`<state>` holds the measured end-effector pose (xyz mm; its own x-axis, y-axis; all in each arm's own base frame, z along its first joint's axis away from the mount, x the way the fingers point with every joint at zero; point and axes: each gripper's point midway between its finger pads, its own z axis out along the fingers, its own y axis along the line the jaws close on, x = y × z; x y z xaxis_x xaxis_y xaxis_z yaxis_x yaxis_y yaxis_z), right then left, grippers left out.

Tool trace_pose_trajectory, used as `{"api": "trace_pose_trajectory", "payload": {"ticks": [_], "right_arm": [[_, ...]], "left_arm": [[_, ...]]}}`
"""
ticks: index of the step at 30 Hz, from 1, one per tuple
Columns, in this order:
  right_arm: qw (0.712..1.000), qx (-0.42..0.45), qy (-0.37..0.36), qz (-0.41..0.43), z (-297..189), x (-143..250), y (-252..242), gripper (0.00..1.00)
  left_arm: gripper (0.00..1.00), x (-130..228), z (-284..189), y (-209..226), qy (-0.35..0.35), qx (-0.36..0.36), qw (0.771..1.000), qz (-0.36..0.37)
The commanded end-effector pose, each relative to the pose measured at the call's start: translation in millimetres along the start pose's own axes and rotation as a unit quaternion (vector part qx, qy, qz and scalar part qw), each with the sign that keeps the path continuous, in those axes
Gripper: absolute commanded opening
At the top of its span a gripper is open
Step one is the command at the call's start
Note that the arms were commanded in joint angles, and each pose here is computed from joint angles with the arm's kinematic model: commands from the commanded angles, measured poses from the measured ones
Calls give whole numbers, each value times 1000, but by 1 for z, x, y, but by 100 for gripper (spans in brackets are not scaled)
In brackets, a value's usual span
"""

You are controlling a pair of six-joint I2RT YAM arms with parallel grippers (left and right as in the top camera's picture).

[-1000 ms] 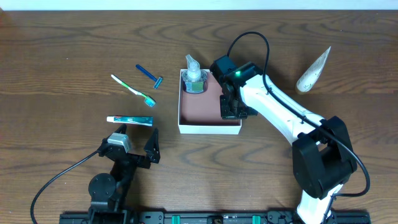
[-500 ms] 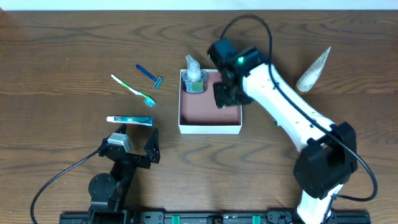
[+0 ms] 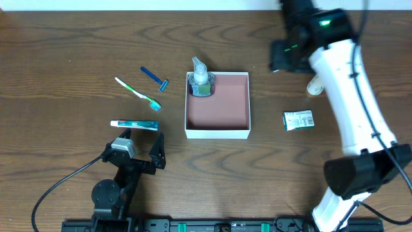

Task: Pack container
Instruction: 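Move the right gripper to the white lotion tube and grasp it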

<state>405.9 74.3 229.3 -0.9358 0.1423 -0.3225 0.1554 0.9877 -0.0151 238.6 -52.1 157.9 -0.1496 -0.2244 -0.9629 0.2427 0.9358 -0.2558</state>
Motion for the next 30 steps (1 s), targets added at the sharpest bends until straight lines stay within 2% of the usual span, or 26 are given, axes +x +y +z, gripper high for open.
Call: {"api": "trace_pose_trajectory", "payload": {"ticks": [1, 9, 20, 25, 30], "right_arm": [[999, 15, -26, 17, -6, -20, -37, 69], [994, 61, -71, 53, -11, -44, -83, 71], [987, 86, -65, 123, -9, -45, -135, 71], [987, 69, -58, 133, -5, -45, -137, 66], [987, 50, -51, 141, 7, -46, -130, 64]], "left_arm": [[98, 15, 1, 4, 23, -3, 1000, 2], [98, 15, 1, 4, 23, -3, 1000, 2], [98, 15, 1, 4, 23, -3, 1000, 2], [98, 15, 1, 4, 23, -3, 1000, 2], [98, 15, 1, 4, 23, -3, 1000, 2]]}}
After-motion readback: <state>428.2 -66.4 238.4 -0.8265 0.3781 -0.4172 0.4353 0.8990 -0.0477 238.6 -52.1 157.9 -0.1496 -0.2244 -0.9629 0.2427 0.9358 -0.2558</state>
